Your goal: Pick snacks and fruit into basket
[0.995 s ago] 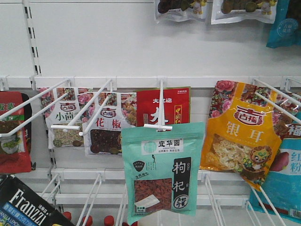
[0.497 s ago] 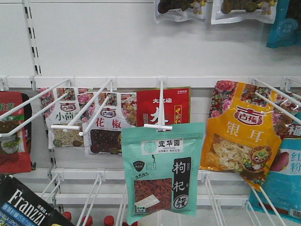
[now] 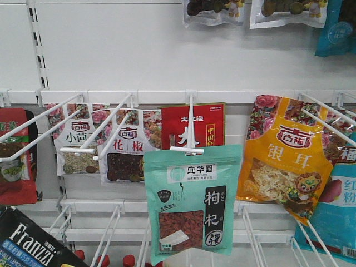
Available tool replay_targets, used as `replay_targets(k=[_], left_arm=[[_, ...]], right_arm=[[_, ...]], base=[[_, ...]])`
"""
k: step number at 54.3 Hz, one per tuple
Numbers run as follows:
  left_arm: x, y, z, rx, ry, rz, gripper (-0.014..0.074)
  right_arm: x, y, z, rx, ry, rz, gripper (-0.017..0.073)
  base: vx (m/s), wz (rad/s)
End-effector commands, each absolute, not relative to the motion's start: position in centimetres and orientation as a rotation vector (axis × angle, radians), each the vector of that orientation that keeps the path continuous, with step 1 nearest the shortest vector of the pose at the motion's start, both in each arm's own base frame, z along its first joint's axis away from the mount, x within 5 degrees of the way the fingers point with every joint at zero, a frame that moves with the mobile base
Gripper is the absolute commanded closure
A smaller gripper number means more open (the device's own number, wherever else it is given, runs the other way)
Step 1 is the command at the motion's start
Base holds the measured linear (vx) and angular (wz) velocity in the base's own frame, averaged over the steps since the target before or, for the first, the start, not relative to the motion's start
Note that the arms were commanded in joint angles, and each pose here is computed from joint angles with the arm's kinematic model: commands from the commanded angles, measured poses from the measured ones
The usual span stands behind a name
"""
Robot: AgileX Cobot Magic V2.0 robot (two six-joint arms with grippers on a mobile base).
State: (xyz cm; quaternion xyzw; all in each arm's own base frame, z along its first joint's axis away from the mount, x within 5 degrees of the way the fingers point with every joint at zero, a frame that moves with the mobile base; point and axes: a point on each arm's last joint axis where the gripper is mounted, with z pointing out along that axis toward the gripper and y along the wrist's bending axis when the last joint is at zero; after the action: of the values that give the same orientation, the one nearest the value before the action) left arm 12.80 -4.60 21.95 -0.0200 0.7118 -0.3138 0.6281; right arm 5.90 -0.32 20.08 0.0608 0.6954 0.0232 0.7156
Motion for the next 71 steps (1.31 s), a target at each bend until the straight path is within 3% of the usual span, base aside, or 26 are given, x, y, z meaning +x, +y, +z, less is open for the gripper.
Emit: replay_targets(k=[1,15,26,42,54,71], left_arm=[[13.0,-4.8,23.2,-0.027,1.550,-0.753,0.0594],[12.6,-5.6,22.9,0.143,1.575,-0.727,0.0594],[11.9,-6.5,22.6,0.357,1.578,-0.710,0.0594],[11.8,-6.7,22.6,0.380,1.570,-0.713,0.0594],[12.0,-6.2,24.0,0.266,1.438,-0.762,0.0594],[11.3,-5.9,25.5,0.292,1.274,-0.709,0.0594]], right_arm=[[5.9,-0.3,20.7,0.141,1.463,0.069,0.0568],[5.7,-0.4,21.9,0.277,1.310,0.235,0.0568],[5.5,-0.5,22.5,0.260,1.235,0.231,0.0568],[5.5,-0.5,22.5,0.259,1.237,0.229,0.0568],[5.5,-0.5,22.5,0.257,1.238,0.228,0.0568],[5.6,-0.5,22.5,0.258,1.243,0.228,0.0568]], base=[[0.00,0.00],[0.00,0.00],[0.00,0.00],[0.00,0.00],[0.00,0.00],[0.00,0.00]])
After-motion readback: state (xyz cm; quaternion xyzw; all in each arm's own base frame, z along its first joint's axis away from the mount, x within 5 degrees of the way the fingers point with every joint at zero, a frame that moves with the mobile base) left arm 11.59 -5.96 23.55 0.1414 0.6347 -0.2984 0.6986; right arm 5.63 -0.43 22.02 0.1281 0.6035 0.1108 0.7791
